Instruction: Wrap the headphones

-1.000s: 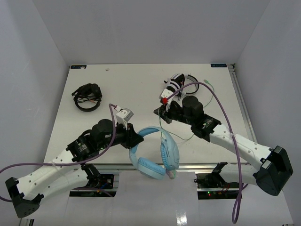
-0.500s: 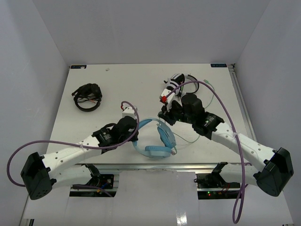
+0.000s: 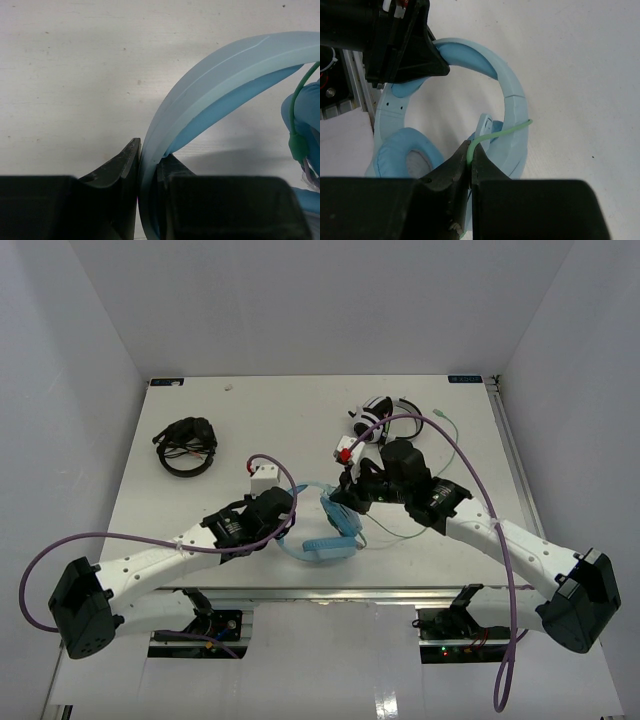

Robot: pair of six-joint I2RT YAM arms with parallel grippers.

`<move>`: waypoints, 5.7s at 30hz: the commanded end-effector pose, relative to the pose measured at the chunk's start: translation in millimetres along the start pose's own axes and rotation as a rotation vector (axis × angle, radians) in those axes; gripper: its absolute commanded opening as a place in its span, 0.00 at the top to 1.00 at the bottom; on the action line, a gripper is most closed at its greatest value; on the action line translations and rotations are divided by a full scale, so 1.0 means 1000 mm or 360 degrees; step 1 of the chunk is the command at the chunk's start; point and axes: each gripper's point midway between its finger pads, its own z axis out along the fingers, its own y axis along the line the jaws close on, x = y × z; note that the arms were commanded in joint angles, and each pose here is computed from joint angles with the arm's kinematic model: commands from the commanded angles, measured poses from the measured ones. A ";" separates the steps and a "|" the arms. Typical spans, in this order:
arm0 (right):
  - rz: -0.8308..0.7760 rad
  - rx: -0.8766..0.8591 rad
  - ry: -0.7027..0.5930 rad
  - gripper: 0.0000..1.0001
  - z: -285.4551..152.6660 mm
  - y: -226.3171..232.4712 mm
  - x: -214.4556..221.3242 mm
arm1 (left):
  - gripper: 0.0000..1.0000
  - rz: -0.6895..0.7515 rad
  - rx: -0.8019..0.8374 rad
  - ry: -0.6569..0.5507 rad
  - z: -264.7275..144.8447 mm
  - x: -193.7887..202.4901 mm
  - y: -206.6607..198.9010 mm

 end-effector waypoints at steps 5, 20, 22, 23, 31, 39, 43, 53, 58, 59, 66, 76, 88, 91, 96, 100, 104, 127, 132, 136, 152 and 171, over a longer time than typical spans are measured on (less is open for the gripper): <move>-0.0061 -0.0347 -0.0247 0.92 -0.008 0.041 -0.050 | 1.00 -0.0222 -0.0158 -0.0209 -0.017 -0.037 0.019; -0.0076 -0.0743 -0.0386 0.82 0.001 0.078 -0.061 | 1.00 -0.0295 -0.0189 -0.0262 -0.026 -0.046 0.027; -0.0074 -0.0748 -0.0395 0.82 0.001 0.079 -0.061 | 1.00 -0.0314 -0.0192 -0.0268 -0.027 -0.047 0.028; -0.0046 -0.0755 -0.0390 0.82 0.001 0.080 -0.059 | 1.00 -0.0336 -0.0206 -0.0282 -0.028 -0.048 0.030; 0.0016 -0.0775 -0.0398 0.85 0.001 0.091 -0.048 | 1.00 -0.0537 -0.0210 -0.0351 -0.037 -0.061 0.032; 0.0040 -0.0812 -0.0404 0.88 0.002 0.106 -0.036 | 1.00 -0.0696 -0.0174 -0.0394 -0.048 -0.078 0.028; 0.0040 -0.0825 -0.0391 0.86 0.004 0.113 -0.031 | 1.00 -0.0753 -0.0201 -0.0427 -0.052 -0.086 0.031; 0.0027 -0.0857 -0.0387 0.81 0.008 0.123 -0.035 | 1.00 -0.0789 -0.0239 -0.0455 -0.059 -0.100 0.031; 0.0030 -0.0872 -0.0372 0.81 0.012 0.127 -0.030 | 1.00 -0.0827 -0.0259 -0.0472 -0.061 -0.102 0.034; 0.0033 -0.0873 -0.0366 0.81 0.013 0.127 -0.029 | 1.00 -0.0828 -0.0263 -0.0473 -0.062 -0.103 0.035; 0.0037 -0.0828 -0.0359 0.87 0.016 0.126 -0.024 | 1.00 -0.0923 -0.0299 -0.0471 -0.069 -0.108 0.038; 0.0101 -0.0547 -0.0319 0.92 0.027 0.105 -0.019 | 1.00 -0.1065 -0.0284 -0.0484 -0.079 -0.118 0.037; 0.0056 -0.0261 -0.0377 0.88 0.031 0.086 -0.023 | 1.00 -0.1135 -0.0205 -0.0462 -0.085 -0.125 0.028; 0.0003 -0.0182 -0.0440 0.88 0.029 0.079 -0.024 | 1.00 -0.1142 -0.0207 -0.0446 -0.086 -0.124 0.028; -0.0012 -0.0132 -0.0435 0.85 0.029 0.073 -0.018 | 1.00 -0.1178 -0.0213 -0.0433 -0.089 -0.126 0.027; -0.0010 -0.0121 -0.0441 0.79 0.032 0.072 -0.014 | 1.00 -0.1184 -0.0195 -0.0410 -0.088 -0.126 0.022; -0.0047 -0.0103 -0.0464 0.75 0.037 0.069 -0.010 | 1.00 -0.1193 -0.0182 -0.0388 -0.087 -0.124 0.020; -0.0321 -0.0071 -0.0606 0.65 0.043 0.057 0.010 | 1.00 -0.1372 0.0174 -0.0246 -0.126 -0.128 0.004; -0.0330 -0.0088 -0.0601 0.65 0.048 0.055 0.015 | 1.00 -0.1391 0.0246 -0.0217 -0.133 -0.128 0.000; -0.0344 -0.0092 -0.0613 0.65 0.051 0.051 0.017 | 1.00 -0.1408 0.0283 -0.0216 -0.138 -0.130 0.000; -0.0229 -0.0122 -0.0618 0.67 0.065 0.024 0.039 | 1.00 -0.1442 0.0359 -0.0215 -0.152 -0.130 0.005; 0.0005 -0.0077 -0.0641 0.92 0.062 -0.039 0.050 | 1.00 -0.0932 0.0944 -0.0304 -0.189 -0.138 -0.032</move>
